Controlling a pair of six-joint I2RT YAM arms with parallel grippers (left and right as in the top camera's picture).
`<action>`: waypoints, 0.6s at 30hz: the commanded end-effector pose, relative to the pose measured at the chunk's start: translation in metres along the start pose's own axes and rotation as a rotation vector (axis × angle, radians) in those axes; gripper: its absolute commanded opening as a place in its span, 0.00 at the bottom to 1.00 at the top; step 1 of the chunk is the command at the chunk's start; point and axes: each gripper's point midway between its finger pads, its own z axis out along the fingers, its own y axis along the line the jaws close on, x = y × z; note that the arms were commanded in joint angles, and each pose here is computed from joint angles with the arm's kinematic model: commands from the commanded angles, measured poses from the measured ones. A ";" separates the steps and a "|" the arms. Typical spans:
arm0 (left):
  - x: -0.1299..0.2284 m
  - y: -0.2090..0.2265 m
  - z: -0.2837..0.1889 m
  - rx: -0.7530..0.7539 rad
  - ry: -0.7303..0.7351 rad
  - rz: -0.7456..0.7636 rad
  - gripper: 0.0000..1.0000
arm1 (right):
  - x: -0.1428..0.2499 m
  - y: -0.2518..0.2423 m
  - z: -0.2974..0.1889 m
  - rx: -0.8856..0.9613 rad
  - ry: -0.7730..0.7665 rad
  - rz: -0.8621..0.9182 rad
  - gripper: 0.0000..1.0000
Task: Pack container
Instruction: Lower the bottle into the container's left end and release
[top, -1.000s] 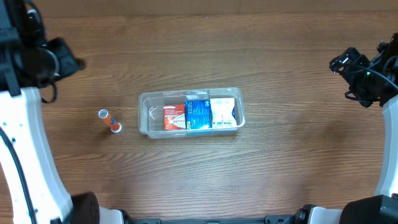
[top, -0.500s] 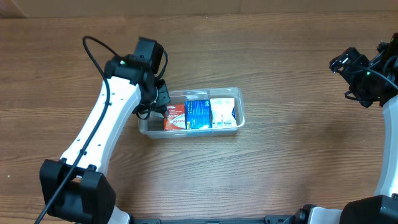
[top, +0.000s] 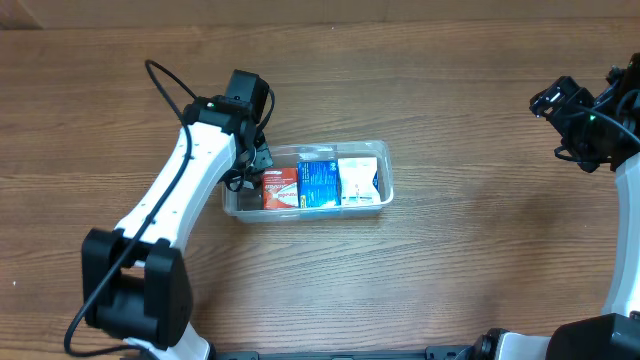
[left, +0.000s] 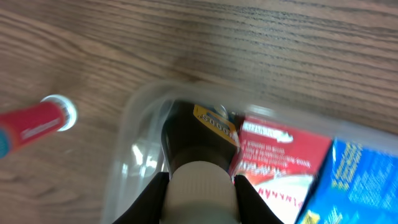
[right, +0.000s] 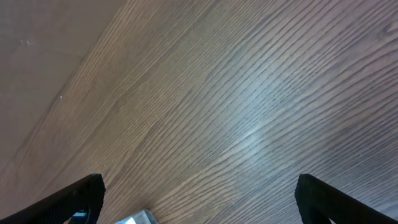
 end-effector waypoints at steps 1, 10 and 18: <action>0.000 -0.007 0.021 -0.004 0.028 -0.012 0.11 | -0.004 0.003 -0.005 -0.014 -0.017 -0.003 1.00; -0.017 -0.016 -0.056 0.129 -0.052 -0.011 0.77 | -0.004 0.003 -0.006 -0.014 -0.018 -0.003 1.00; -0.008 0.139 -0.132 -0.165 -0.064 -0.255 0.96 | -0.004 0.003 -0.005 -0.014 -0.017 -0.003 1.00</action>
